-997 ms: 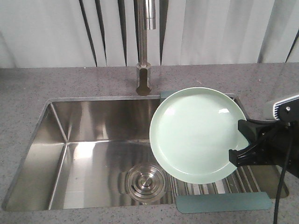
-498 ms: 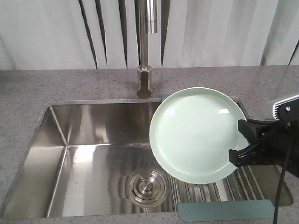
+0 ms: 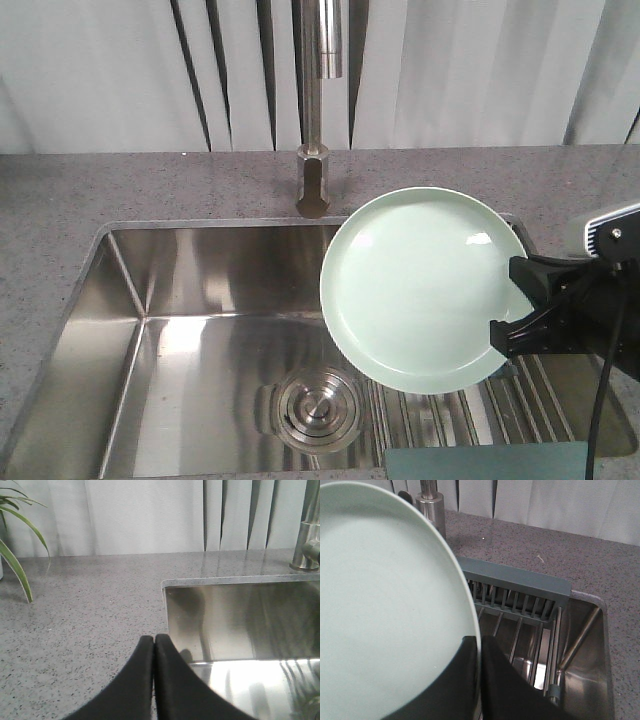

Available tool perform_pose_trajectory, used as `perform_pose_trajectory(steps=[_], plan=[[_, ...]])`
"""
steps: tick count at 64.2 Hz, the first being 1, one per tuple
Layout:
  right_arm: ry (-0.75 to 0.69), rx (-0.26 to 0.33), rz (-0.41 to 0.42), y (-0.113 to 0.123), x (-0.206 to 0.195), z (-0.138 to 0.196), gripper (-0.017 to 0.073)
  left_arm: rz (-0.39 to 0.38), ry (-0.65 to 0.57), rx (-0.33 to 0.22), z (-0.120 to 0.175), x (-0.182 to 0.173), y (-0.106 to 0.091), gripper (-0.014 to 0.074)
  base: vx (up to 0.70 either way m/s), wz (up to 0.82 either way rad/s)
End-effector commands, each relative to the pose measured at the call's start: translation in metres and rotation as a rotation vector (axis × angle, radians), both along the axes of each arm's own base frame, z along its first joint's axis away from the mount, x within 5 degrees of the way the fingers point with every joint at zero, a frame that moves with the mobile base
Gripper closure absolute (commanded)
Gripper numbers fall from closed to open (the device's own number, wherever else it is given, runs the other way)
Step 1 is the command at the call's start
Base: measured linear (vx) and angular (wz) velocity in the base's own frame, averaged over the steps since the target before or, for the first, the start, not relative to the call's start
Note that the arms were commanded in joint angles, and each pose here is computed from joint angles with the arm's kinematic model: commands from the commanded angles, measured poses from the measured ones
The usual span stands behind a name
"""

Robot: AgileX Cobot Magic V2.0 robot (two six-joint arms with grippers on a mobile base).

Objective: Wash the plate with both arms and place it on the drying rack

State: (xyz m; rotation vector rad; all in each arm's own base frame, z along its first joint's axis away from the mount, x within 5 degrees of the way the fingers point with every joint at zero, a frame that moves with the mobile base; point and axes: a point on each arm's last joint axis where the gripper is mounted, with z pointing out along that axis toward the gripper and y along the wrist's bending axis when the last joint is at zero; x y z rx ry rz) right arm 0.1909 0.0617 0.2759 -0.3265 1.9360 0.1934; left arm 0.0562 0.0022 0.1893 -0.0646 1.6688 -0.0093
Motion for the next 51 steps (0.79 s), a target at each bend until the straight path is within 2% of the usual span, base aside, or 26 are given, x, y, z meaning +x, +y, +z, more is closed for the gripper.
perform_pose_trajectory(steps=[1, 51], plan=[[-0.117, 0.027, -0.014, -0.0014, 0.0032, 0.0190, 0.0568, -0.012, -0.064, -0.010, -0.0003, 0.0001, -0.0009, 0.0599, 0.02, 0.01], [-0.117, 0.027, -0.014, -0.0014, 0.0032, 0.0190, 0.0568, -0.012, -0.064, -0.010, -0.0003, 0.0001, -0.0009, 0.0599, 0.01, 0.00]])
